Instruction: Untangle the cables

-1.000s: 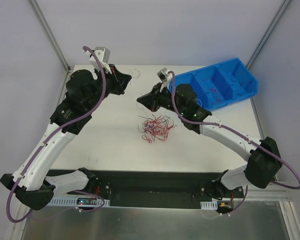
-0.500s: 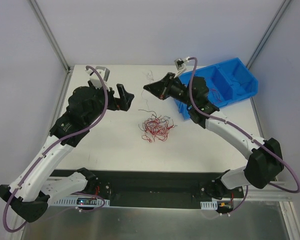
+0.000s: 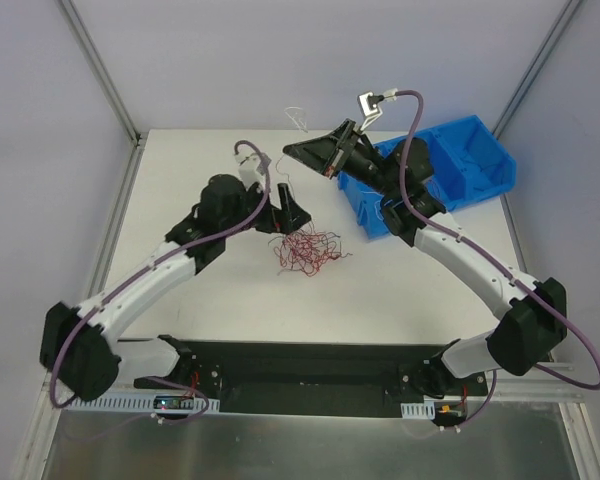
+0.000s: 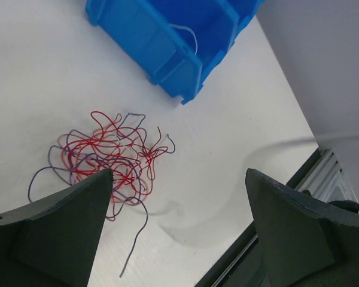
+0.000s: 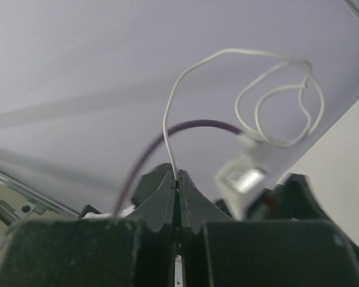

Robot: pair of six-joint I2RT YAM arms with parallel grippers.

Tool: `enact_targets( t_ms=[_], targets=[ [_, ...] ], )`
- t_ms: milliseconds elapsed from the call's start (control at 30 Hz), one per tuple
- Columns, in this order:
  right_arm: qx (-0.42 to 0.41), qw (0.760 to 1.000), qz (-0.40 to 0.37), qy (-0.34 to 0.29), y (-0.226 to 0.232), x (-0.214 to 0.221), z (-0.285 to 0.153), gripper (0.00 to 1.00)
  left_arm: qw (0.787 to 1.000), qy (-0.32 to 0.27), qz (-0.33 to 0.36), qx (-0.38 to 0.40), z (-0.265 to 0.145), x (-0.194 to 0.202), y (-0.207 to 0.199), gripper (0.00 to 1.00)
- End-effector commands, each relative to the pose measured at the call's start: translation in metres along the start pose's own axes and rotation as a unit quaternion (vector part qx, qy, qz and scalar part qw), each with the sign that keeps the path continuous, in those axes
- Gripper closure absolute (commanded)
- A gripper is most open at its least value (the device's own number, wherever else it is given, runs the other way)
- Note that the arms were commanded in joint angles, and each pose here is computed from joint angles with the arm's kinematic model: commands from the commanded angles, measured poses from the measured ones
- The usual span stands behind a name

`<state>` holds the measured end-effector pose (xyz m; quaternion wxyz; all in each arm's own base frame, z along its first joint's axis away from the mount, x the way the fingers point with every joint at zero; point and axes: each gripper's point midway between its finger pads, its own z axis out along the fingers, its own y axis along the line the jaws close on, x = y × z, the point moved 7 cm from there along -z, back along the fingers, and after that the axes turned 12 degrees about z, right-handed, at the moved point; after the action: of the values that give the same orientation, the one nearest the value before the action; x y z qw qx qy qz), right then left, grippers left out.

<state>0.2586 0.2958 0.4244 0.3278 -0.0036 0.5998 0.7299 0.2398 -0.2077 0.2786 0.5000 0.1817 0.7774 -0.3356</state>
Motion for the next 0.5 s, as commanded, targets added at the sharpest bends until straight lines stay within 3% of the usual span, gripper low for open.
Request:
enact_targets(
  t_ms=[0,100,233,467],
  targets=[
    [-0.098,0.994,-0.037,-0.012,0.08,-0.014,-0.008,1.0,0.988,0.08,-0.128,0.014,0.043,0.013,0.008,0.14],
    [-0.108,0.992,-0.069,-0.019,0.114,-0.02,-0.015,1.0,0.969,0.146,-0.199,-0.012,0.063,0.048,0.031,0.22],
    [-0.136,0.986,-0.092,-0.03,0.155,-0.031,-0.024,1.0,0.951,0.187,-0.241,-0.051,0.069,0.083,0.052,0.28],
    [-0.089,0.984,-0.148,-0.043,0.168,-0.059,-0.037,1.0,0.964,0.158,-0.203,-0.065,0.035,0.074,0.053,0.29]
  ],
)
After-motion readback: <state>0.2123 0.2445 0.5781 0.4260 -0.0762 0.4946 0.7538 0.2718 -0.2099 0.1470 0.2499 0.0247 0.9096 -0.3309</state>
